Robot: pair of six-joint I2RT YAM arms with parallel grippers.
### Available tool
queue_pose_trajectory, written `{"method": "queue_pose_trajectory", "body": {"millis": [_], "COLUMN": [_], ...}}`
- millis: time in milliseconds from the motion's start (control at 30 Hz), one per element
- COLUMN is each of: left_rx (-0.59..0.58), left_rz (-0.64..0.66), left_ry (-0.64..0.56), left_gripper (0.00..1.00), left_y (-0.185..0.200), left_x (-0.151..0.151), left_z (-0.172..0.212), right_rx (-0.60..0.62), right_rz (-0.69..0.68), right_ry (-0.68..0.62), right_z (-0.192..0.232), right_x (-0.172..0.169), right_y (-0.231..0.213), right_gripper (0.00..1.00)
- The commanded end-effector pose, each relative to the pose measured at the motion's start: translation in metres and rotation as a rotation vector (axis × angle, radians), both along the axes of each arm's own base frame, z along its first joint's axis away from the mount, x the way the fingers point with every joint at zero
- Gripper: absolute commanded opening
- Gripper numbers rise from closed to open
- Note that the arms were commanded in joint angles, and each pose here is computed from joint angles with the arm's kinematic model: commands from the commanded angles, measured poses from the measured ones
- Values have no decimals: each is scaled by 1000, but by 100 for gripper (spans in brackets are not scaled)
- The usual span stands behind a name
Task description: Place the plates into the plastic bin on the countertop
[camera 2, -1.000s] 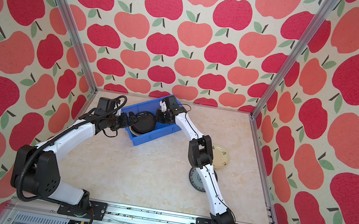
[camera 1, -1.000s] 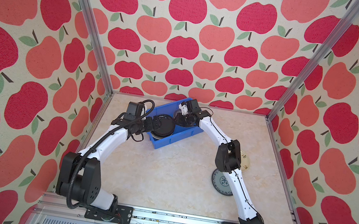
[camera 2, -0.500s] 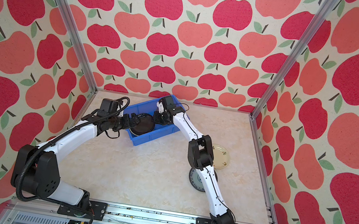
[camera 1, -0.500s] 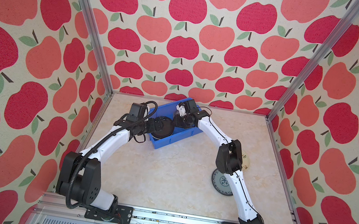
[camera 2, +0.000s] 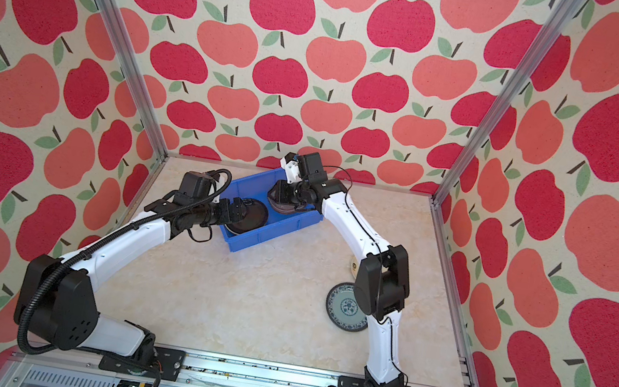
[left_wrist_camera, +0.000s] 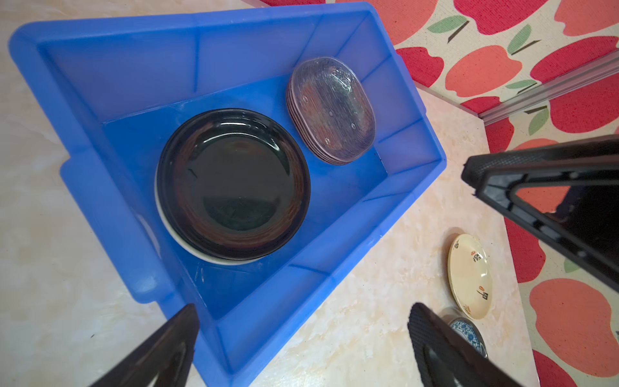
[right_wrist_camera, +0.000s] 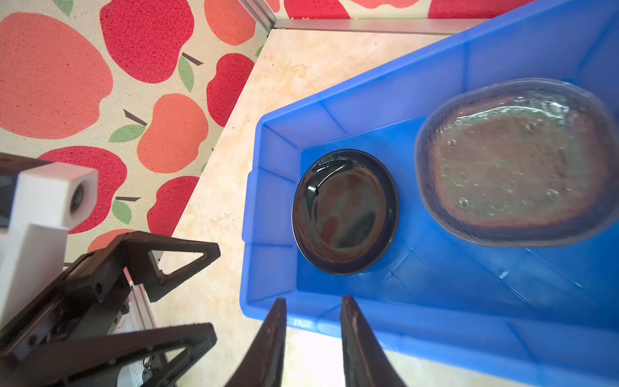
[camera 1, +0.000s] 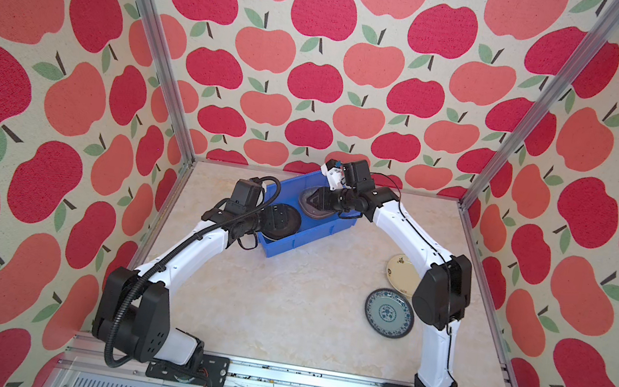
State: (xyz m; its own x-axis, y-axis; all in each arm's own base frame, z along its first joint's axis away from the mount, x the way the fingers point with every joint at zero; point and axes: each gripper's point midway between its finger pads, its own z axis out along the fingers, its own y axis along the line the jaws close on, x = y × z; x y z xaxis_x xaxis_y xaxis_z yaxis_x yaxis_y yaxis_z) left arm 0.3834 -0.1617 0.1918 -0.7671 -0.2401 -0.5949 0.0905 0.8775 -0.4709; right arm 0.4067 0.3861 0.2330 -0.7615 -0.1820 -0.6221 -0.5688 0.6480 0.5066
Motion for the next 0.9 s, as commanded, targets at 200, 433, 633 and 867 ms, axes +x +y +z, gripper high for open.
{"method": "queue_pose_trajectory", "body": {"millis": [200,433,633,867], "left_rx": [21,15,3,-27], "left_rz": [-173,-336,-454,-582], "left_ry": [-96,-107,-109,-90], "left_gripper": [99,99,100,98], "left_y": [-66,-124,-166,-214], "left_x": [7,1,-9,-20], "left_z": [28,28,20,5], "right_rx": [-38,-20,-17,29], "right_rz": [-192,-372,-491,-671], "right_ry": [-109,-36,21,63], "right_z": [27,1,-27,-55], "right_x": [-16,-35,-52,-65], "right_y": [-107,-193,-235,-289], "right_gripper": [31,31,31,31]}}
